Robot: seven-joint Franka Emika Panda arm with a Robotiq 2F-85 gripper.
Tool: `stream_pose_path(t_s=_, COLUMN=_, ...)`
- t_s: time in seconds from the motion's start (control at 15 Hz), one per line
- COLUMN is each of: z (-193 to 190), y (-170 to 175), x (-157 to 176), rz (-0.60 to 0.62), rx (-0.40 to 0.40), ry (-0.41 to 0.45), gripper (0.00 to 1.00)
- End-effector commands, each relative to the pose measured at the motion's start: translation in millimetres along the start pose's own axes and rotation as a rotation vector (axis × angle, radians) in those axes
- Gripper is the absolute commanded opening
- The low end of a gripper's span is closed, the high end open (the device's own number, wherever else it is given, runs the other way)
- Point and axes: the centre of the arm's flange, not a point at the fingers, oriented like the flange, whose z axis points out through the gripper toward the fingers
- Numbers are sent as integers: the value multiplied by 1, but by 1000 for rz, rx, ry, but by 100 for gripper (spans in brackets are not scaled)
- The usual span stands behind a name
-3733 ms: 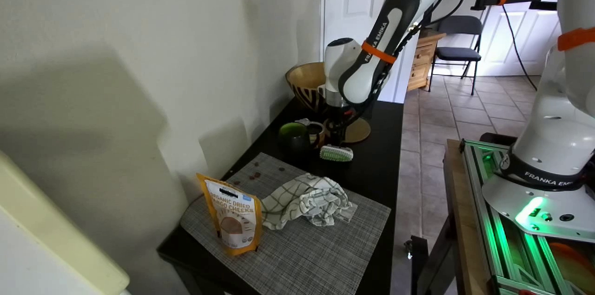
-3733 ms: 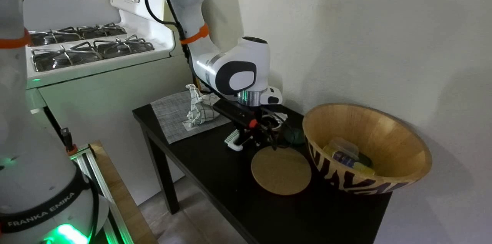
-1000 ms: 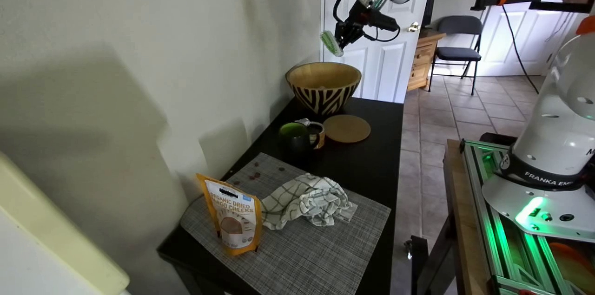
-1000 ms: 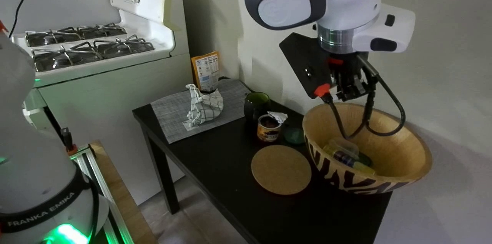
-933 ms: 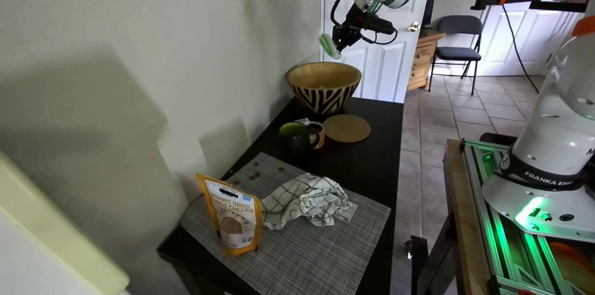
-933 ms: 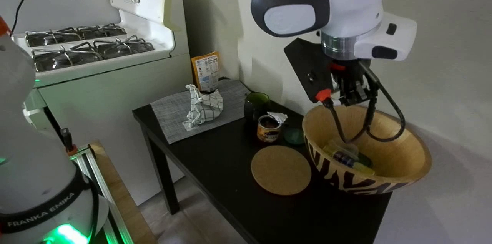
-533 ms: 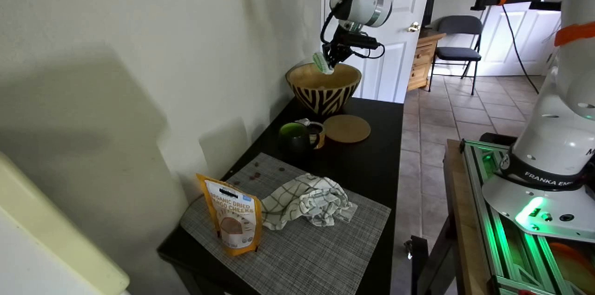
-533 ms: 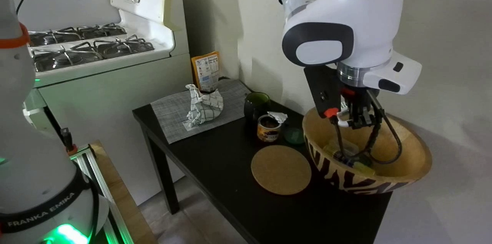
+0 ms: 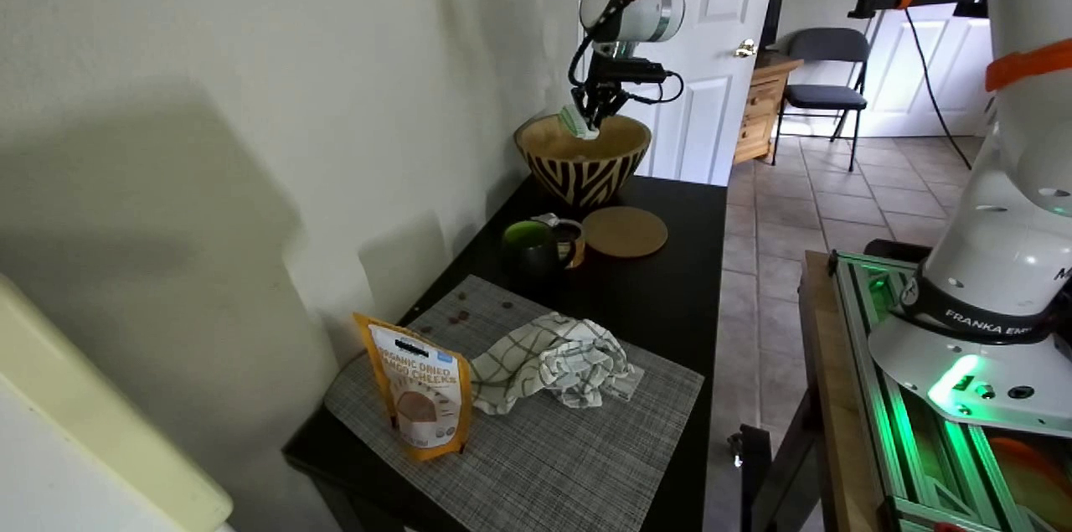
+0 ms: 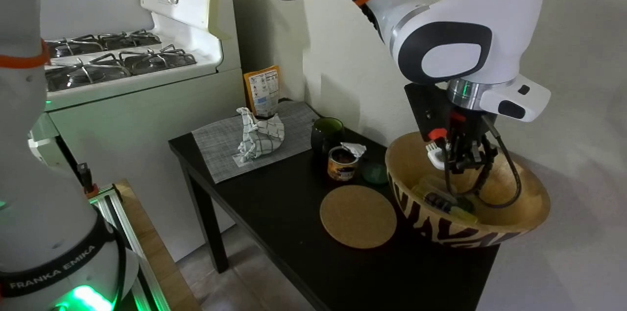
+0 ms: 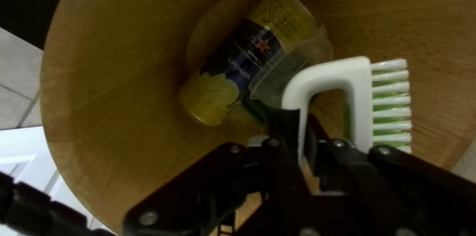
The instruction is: Remove the cleaning brush from the table and put it in the wooden bowl
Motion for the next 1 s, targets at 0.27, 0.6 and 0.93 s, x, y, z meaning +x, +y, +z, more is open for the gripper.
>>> stream_pose_path(t_s=0.27, z=10, y=-6, x=18, rz=30, rx=-51, ry=-82, gripper=47)
stream_pose_path(t_s=0.6, z=-38, y=-10, x=-7, rz=-10, rx=2, ry=-73, gripper=77)
stream_pose_path(t_s=0.93, z=-103, y=-33, x=-72, rz=-262, rx=77, ry=-108, gripper=100)
